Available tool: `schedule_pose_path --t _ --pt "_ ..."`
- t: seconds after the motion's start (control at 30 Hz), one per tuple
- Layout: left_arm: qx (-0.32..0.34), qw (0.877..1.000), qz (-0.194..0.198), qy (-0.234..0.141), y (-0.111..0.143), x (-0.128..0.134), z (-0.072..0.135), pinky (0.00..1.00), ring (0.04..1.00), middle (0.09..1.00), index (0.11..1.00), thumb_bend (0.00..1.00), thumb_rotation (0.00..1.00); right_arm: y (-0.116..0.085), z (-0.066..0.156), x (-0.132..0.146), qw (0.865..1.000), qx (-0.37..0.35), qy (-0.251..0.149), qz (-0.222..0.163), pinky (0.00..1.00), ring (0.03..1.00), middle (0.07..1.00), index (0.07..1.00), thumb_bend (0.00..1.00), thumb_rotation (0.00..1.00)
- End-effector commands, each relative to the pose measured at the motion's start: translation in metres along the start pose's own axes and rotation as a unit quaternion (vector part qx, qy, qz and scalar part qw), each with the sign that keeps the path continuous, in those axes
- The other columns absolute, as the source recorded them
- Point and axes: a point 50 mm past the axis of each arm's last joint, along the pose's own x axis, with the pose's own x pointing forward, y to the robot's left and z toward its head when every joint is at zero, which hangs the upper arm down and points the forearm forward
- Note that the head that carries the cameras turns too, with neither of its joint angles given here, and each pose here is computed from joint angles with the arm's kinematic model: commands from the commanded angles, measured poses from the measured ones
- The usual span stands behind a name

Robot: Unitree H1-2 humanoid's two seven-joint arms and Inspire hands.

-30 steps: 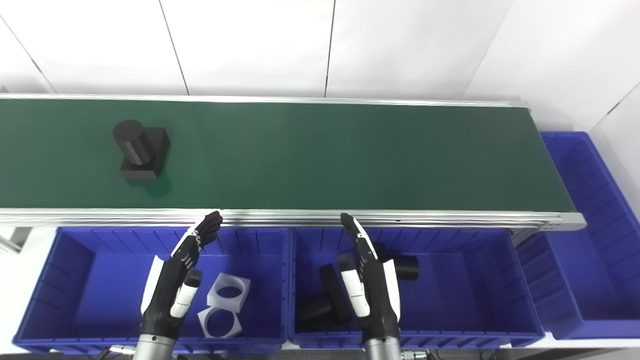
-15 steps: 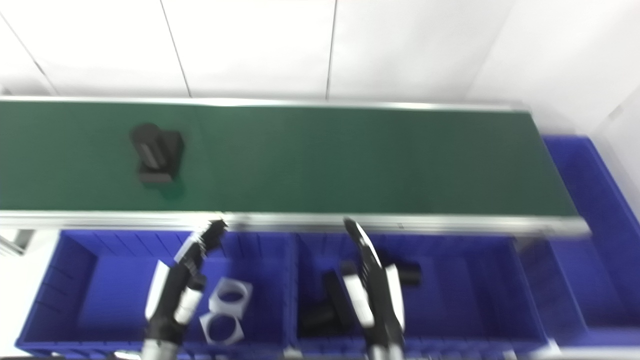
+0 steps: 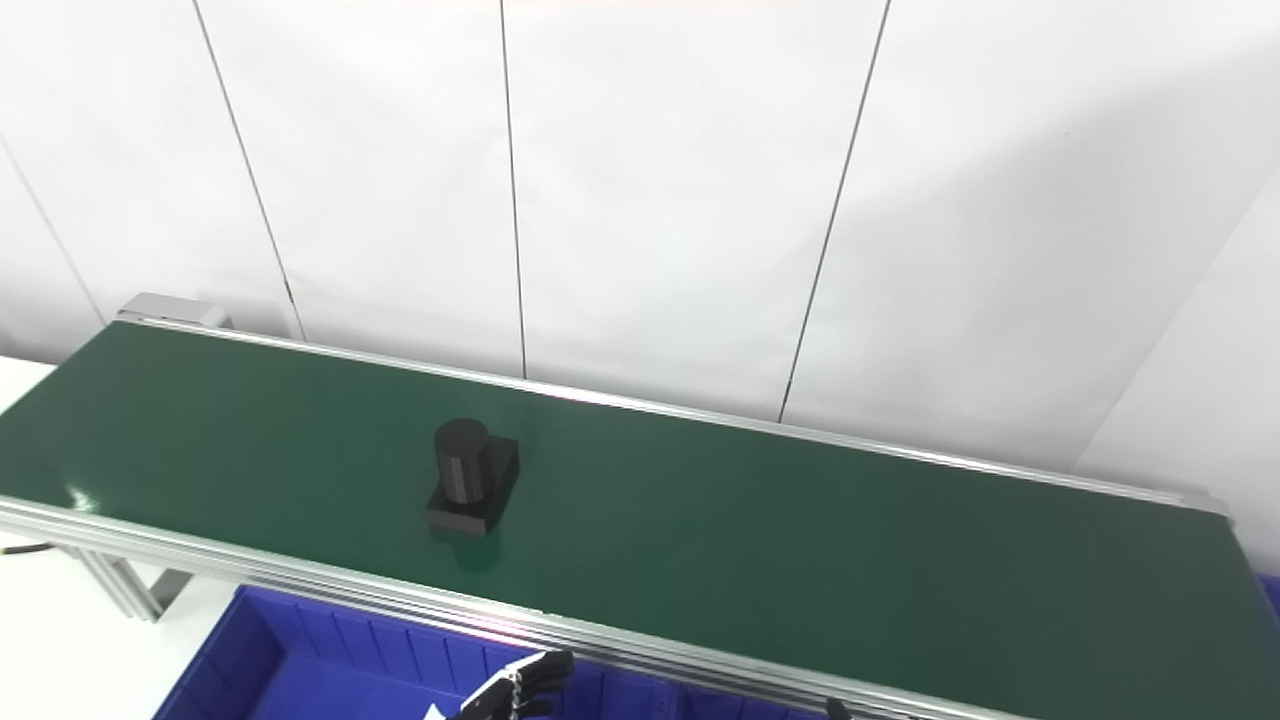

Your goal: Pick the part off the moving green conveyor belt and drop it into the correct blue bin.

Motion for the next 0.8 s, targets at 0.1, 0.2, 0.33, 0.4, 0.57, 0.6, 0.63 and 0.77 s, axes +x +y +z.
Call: schedule_pose_path --t 0.1,0.2,0.33,0.4,0.57,0.6,0.63,0.77 --pt "-0.004 0.999 0.012 -0.033 0.001 0.008 0.007 0.77 0.812 0.812 0.785 0.8 0.84 -0.003 0.007 0.005 0.999 0.011 -0.046 -0.006 1.0 1.0 0.993 0.963 0.55 1.0" --pt "-0.004 0.999 0.013 -0.033 0.0 0.009 0.007 0.76 0.809 0.811 0.782 0.8 0.83 -0.005 0.008 0.009 0.998 -0.002 -0.066 -0.014 1.0 1.0 0.983 0.959 0.53 1.0" --pt "0.002 0.999 0.013 -0.035 0.0 0.011 0.006 0.76 0.807 0.812 0.782 0.79 0.83 -0.01 0.016 0.014 0.994 -0.047 -0.093 -0.02 1.0 1.0 0.985 0.956 0.56 1.0" --pt "0.001 0.999 0.015 -0.035 -0.001 0.012 0.006 0.75 0.802 0.809 0.78 0.79 0.83 -0.014 0.023 0.019 0.99 -0.068 -0.12 -0.019 1.0 1.0 0.975 0.956 0.56 0.98" --pt "0.007 0.999 0.016 -0.034 -0.004 0.016 0.004 0.74 0.798 0.805 0.781 0.8 0.85 -0.022 0.042 0.035 0.98 -0.107 -0.167 -0.027 1.0 0.967 0.939 0.945 0.61 0.88" --pt "0.005 0.999 0.017 -0.034 -0.005 0.017 0.004 0.74 0.791 0.8 0.776 0.81 0.84 -0.022 0.046 0.039 0.979 -0.106 -0.174 -0.029 1.0 0.961 0.933 0.941 0.63 0.83" --pt "0.004 0.999 0.017 -0.034 -0.006 0.017 0.003 0.73 0.787 0.799 0.775 0.81 0.84 -0.023 0.049 0.042 0.977 -0.105 -0.181 -0.032 1.0 0.959 0.93 0.939 0.64 0.81" --pt "0.003 0.999 0.022 -0.033 -0.009 0.018 0.002 0.72 0.776 0.79 0.77 0.81 0.84 -0.026 0.067 0.06 0.967 -0.131 -0.216 -0.034 1.0 0.951 0.925 0.941 0.66 0.8"
